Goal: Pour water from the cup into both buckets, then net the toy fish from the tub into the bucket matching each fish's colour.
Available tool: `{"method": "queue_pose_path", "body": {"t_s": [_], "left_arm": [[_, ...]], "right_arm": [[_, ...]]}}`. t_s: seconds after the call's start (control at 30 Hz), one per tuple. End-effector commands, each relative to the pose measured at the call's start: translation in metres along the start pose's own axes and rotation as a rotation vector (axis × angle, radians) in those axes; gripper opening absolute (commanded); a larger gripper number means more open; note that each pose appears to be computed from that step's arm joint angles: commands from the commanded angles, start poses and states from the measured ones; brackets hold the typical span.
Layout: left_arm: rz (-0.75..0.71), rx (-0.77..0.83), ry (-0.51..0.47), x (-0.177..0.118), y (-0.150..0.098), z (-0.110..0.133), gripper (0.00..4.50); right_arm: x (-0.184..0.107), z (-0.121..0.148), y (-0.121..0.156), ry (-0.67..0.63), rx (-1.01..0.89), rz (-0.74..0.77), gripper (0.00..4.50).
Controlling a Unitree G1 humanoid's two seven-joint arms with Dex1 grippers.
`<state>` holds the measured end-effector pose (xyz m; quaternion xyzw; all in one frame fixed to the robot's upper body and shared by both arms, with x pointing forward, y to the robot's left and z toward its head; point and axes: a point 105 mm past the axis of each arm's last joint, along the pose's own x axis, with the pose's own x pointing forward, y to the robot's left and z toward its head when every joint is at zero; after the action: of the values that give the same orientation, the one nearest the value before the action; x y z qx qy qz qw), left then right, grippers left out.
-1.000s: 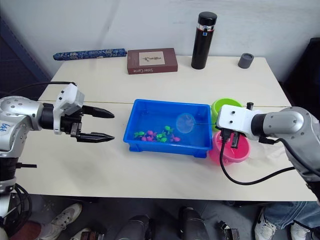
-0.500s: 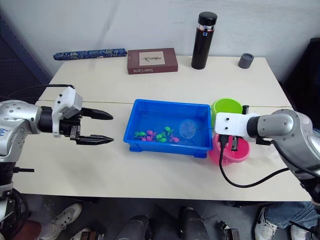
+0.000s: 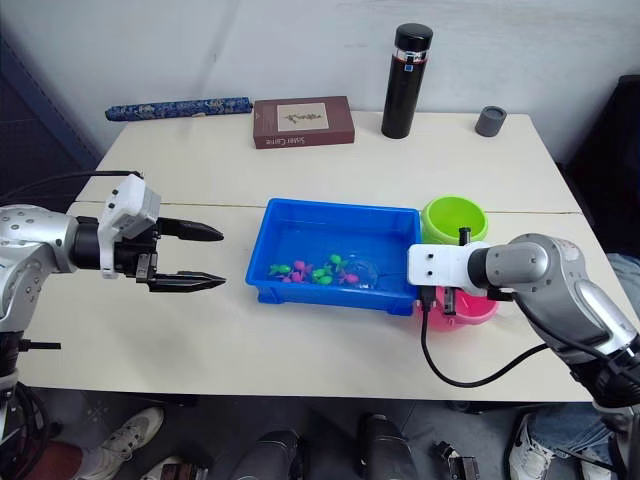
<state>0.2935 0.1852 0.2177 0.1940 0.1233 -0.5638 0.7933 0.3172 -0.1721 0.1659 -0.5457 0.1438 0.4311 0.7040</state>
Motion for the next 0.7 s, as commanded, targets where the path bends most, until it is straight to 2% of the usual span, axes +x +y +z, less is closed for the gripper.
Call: {"method": "queue_pose_path", "body": {"t_s": [0.03,0.33,0.7], "left_arm": [[0.021,0.053,-0.017,-0.008,-0.003,0.014,4.46],[0.033,0.046,-0.017,-0.009,-0.003,0.012,4.46],[0.037,0.043,-0.033,-0.008,-0.001,0.012,4.46]], "right_arm": [[-0.002,0.013,-0.004,-0.043,0.003,-0.009,0.00],[-0.018,0.010,-0.008,-0.069,0.183,0.018,0.00],[-0.027,0.016,-0.030,-0.144,0.302,-0.076,0.00]]}}
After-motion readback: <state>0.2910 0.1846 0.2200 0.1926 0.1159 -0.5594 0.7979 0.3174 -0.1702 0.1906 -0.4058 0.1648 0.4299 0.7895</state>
